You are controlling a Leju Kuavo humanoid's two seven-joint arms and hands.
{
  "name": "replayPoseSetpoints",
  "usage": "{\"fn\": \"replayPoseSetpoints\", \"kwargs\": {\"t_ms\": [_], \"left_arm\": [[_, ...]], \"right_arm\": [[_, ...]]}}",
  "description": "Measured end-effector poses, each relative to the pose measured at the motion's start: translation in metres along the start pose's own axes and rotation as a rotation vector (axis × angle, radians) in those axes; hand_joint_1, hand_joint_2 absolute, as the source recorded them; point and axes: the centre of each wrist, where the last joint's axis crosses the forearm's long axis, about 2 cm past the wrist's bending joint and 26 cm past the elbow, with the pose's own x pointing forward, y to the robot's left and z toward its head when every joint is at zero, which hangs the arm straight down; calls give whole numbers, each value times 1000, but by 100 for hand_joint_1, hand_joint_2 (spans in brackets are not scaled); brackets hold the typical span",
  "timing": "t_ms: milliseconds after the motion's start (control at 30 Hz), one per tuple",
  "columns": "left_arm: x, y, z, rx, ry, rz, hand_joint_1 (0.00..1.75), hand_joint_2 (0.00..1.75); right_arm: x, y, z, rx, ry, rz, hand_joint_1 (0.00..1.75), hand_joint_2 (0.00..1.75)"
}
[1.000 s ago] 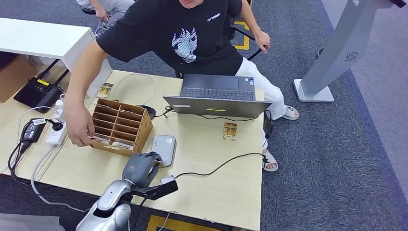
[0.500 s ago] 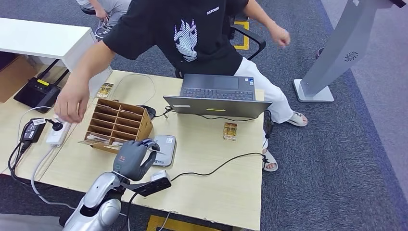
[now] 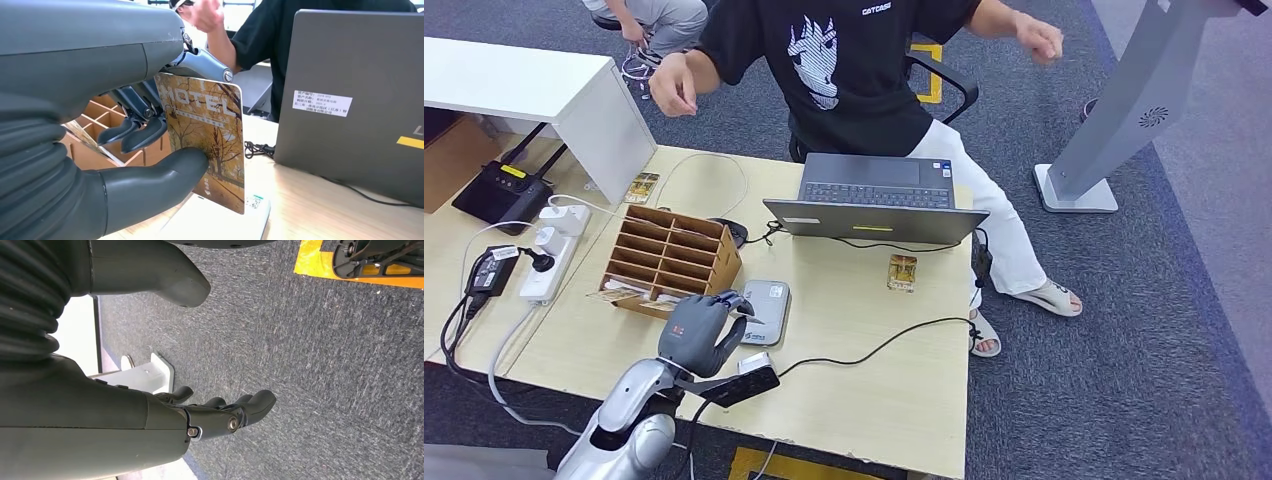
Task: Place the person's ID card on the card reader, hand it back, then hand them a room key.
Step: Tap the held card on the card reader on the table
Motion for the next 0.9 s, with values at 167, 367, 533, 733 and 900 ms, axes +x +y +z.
{"fn": "replayPoseSetpoints", "kwargs": {"t_ms": [167, 367, 533, 733, 900], "left_arm": [[-7, -4, -4, -1, 39, -31, 175, 175], [-27, -13, -12, 1, 104, -64, 175, 175], [-36, -21, -15, -11, 135, -74, 175, 175], [-41, -29, -15, -26, 153, -91, 175, 175], [-45, -31, -17, -27, 154, -110, 175, 175]], "right_arm": [[0, 0, 0, 1, 0, 12, 0, 175], [1, 0, 0, 3, -2, 33, 0, 175], [2, 0, 0, 4, -6, 42, 0, 175], [3, 0, 0, 2, -10, 49, 0, 175], [3, 0, 0, 1, -15, 51, 0, 175]]}}
